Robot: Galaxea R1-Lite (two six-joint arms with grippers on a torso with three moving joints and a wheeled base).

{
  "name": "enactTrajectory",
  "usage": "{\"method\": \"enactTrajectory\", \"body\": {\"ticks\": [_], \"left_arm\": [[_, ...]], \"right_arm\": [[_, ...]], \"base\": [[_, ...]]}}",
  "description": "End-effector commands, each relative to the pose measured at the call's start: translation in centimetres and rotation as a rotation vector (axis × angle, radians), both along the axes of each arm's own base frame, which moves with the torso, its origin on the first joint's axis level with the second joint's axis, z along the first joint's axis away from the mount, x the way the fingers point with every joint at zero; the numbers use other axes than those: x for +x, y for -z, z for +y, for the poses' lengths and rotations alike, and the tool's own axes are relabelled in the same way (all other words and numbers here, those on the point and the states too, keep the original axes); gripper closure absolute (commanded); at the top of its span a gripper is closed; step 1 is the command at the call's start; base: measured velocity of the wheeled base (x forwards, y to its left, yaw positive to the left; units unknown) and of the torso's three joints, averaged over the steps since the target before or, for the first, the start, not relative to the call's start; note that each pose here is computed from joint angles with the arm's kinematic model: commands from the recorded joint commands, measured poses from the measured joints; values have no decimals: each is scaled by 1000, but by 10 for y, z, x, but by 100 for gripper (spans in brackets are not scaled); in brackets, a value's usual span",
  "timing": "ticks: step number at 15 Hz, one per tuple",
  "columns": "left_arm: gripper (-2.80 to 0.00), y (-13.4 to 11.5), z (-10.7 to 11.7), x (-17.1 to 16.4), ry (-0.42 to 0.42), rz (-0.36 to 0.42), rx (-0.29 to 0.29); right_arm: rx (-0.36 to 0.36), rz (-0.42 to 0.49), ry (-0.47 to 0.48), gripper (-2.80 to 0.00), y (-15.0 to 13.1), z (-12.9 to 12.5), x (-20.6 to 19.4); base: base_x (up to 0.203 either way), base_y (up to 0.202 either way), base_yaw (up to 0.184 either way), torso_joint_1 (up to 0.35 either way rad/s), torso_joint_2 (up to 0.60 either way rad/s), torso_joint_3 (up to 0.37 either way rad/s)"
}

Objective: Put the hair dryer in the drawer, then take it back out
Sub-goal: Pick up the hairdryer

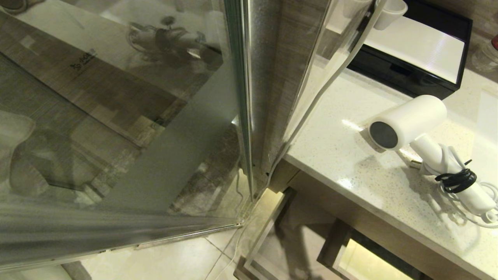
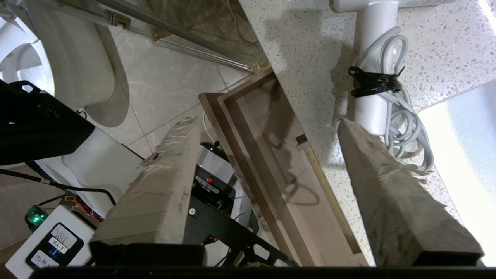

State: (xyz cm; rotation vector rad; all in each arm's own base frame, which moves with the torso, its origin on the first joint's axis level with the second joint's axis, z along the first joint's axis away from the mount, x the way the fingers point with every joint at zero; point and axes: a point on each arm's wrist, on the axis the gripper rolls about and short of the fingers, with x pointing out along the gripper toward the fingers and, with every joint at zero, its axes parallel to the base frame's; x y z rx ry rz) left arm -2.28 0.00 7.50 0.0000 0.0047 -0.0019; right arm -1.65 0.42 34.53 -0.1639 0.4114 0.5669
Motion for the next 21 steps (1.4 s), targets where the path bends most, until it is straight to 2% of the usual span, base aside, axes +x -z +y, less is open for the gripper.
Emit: {"method": "enactTrajectory", "body": {"ticks": [1,3,4,6,8,9,19,21], "left_arm": [[0,0,0,0,0,1,0],[0,0,0,0,0,1,0],[0,0,0,0,0,1,0],[0,0,0,0,0,0,0],[0,0,0,0,0,0,0],[0,0,0,0,0,0,0],[0,0,0,0,0,1,2],[0,0,0,0,0,1,1]], "right_arm": [[-4,19,-3,-280,0,1,4],[-29,21,2,-280,2,1,8],[-140,27,29,-280,5,3,23],[-472,127,53,-280,22,12,87],[-805,214,21,-280,46,20,133],[-877,223,8,-280,52,21,140],[-869,221,9,-280,54,23,143],[-829,176,15,-280,76,37,169]], "base": [[0,0,0,0,0,0],[0,0,0,0,0,0],[0,0,0,0,0,0],[0,0,0,0,0,0],[0,0,0,0,0,0],[0,0,0,0,0,0],[0,0,0,0,0,0],[0,0,0,0,0,0]]}}
